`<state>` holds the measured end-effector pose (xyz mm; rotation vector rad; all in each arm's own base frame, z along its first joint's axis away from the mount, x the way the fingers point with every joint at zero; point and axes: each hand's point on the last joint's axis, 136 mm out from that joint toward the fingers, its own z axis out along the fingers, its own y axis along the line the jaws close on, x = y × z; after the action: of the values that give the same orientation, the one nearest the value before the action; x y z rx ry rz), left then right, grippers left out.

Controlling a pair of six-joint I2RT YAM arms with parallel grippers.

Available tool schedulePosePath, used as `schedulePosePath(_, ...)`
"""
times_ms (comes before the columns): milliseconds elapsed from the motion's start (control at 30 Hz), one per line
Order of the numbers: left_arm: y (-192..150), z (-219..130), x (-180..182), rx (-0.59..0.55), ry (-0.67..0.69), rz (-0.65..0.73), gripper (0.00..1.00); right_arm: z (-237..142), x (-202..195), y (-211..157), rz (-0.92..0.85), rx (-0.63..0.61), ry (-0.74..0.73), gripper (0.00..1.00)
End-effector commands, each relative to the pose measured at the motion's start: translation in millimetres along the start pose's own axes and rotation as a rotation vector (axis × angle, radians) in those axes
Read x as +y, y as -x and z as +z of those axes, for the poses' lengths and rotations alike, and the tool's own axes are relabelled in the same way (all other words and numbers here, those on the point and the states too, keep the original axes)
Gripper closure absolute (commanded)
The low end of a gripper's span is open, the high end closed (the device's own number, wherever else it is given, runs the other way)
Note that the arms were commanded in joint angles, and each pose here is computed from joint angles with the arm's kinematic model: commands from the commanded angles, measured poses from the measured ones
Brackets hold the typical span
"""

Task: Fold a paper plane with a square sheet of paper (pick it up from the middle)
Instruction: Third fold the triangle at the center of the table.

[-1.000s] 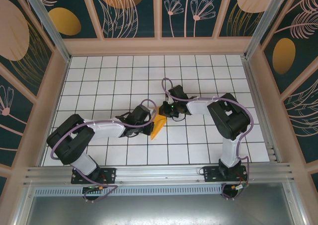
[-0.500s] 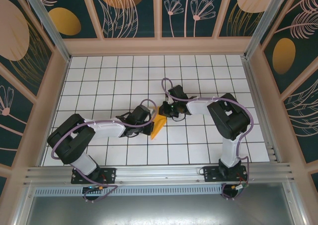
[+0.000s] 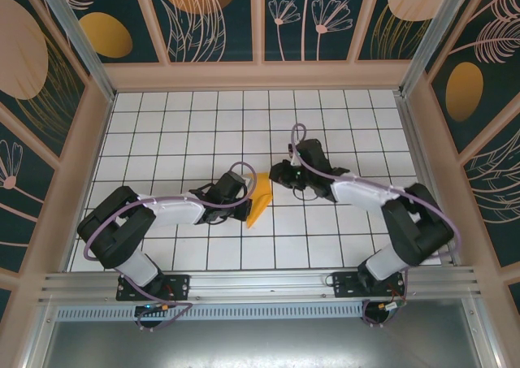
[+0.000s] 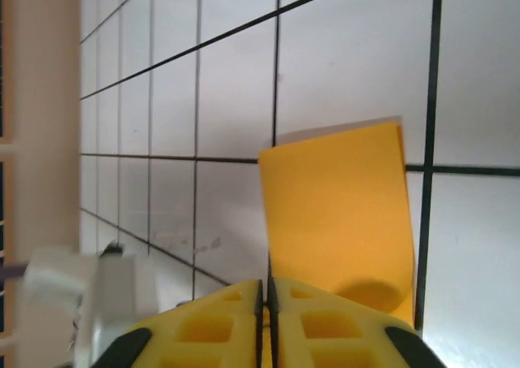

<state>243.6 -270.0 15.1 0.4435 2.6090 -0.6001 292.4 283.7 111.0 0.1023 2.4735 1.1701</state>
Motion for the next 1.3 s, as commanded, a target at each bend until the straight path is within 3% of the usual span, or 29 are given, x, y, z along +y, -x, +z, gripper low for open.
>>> schedulePosePath(0,0.0,0.4,-1.4,0.008,-0.017,-0.008,0.96,-2.2,-0.2,-26.6,0.068,0.006,0.050,0.94)
schedulePosePath(233,-2.1,2.7,-1.8,0.021,-0.021,-0.007,0.95,17.2,14.2,-74.2,0.096,0.089,0.103,1.00)
schedulePosePath(700,-2.3,2.8,-3.3,0.023,-0.029,-0.004,0.95,49.5,2.6,-91.1,0.112,0.183,0.026,1.00)
schedulePosePath(1267,-7.2,9.9,0.8,0.053,-0.008,-0.005,0.95,57.0,-52.6,-112.1,0.122,0.227,-0.144,1.00)
